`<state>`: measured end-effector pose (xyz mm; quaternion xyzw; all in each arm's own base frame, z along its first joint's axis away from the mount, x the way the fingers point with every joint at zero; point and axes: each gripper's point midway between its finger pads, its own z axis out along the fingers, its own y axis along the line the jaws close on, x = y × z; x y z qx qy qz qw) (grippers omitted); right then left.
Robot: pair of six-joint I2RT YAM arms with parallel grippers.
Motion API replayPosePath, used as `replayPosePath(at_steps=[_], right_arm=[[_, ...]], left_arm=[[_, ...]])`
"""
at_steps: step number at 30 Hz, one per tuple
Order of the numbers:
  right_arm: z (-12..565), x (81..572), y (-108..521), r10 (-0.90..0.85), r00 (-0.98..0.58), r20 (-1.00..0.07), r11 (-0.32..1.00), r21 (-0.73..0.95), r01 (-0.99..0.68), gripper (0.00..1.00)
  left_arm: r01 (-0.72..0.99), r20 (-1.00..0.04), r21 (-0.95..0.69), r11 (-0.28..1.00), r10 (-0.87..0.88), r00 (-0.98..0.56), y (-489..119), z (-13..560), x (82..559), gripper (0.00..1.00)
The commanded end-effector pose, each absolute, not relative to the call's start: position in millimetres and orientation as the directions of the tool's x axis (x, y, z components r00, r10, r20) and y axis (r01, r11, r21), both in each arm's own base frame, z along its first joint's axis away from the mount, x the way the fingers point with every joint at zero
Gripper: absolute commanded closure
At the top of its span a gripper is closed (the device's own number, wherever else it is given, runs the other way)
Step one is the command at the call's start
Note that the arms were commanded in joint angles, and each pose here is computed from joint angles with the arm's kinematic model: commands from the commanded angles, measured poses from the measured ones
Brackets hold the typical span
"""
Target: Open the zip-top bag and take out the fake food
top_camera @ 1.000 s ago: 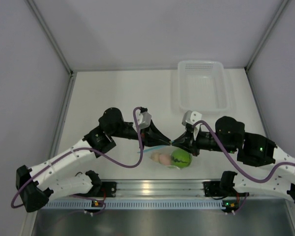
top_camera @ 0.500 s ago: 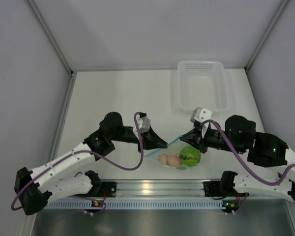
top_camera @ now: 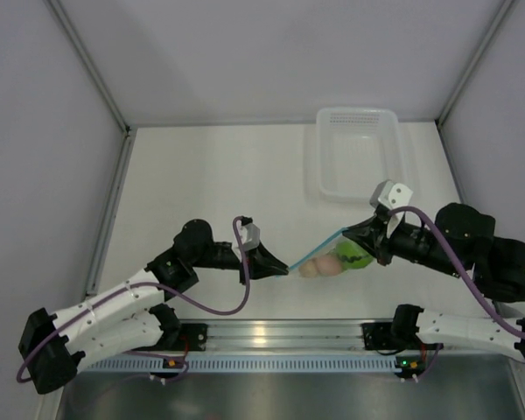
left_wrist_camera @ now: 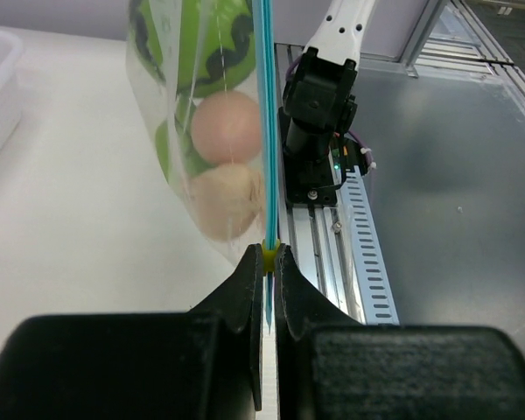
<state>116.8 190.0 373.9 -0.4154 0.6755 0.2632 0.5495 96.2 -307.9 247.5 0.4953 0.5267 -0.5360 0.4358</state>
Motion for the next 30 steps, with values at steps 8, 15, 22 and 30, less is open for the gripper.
replayPosePath(at_steps=[8,15,22,30], right_arm=[[450.2,125.4,152.7,-0.016,0.041,-0.999,0.651,-0.042,-0.758,1.00],[437.4,114.1,175.1,-0.039,0.028,-0.999,0.558,-0.046,-0.828,1.00],[409.1,106.3,195.8,-0.080,0.030,-0.996,0.474,-0.064,-0.878,1.00],[378.2,99.9,198.9,-0.133,0.068,-0.989,0.418,-0.118,-0.901,1.00]], left_arm=[[0.982,-0.980,-0.190,-0.019,0.072,-0.188,-301.1,225.0,96.1,1.00],[0.976,-0.975,-0.216,-0.030,0.053,-0.214,-303.6,235.0,95.2,1.00],[0.987,-0.989,-0.147,-0.059,-0.027,-0.149,-307.6,284.3,96.1,0.10],[0.996,-0.993,-0.090,-0.027,-0.069,-0.092,-311.1,314.9,105.7,0.02]])
